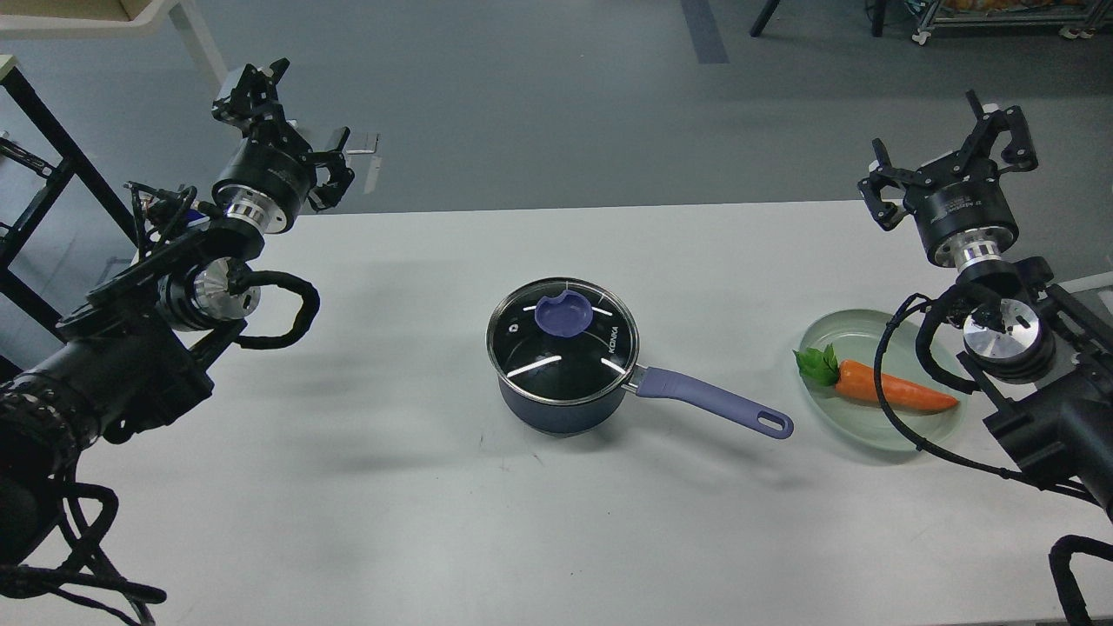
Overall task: Open pot lid
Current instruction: 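Raise the right arm and swing the right gripper toward the saucepan handle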
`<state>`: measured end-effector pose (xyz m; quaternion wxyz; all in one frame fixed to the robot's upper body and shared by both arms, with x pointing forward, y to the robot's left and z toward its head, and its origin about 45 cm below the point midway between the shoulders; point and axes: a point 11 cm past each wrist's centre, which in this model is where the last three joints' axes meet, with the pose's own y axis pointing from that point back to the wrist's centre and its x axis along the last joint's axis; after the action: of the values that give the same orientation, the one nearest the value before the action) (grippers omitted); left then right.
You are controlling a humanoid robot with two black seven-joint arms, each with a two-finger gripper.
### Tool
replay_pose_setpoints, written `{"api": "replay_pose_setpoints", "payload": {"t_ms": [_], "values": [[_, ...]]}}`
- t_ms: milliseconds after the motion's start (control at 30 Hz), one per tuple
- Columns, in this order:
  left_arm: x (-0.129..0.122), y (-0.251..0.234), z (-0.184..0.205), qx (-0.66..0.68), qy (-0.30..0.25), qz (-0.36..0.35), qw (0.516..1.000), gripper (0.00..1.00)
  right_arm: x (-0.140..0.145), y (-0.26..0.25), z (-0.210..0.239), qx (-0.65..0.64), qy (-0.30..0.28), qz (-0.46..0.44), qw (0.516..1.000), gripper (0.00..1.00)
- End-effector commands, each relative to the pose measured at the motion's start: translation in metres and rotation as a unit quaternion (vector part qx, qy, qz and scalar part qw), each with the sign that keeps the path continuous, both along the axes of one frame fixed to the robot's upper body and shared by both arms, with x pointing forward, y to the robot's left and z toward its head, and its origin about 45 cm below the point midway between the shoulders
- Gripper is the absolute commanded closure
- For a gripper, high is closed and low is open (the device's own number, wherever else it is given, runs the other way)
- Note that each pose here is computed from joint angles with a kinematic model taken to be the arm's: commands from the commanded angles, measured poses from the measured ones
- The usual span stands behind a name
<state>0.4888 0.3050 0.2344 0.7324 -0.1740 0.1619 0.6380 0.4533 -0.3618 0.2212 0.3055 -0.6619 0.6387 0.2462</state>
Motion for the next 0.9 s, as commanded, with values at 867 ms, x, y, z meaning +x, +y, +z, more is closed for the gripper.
{"api": "replay_pose_setpoints", "payload": {"t_ms": [867], "values": [[-0.019,0.004,0.001,0.013,0.012,-0.043,0.999,0.01,-0.017,0.041,0.109,-0.428,-0.082,0.196,0.878,0.00]]}}
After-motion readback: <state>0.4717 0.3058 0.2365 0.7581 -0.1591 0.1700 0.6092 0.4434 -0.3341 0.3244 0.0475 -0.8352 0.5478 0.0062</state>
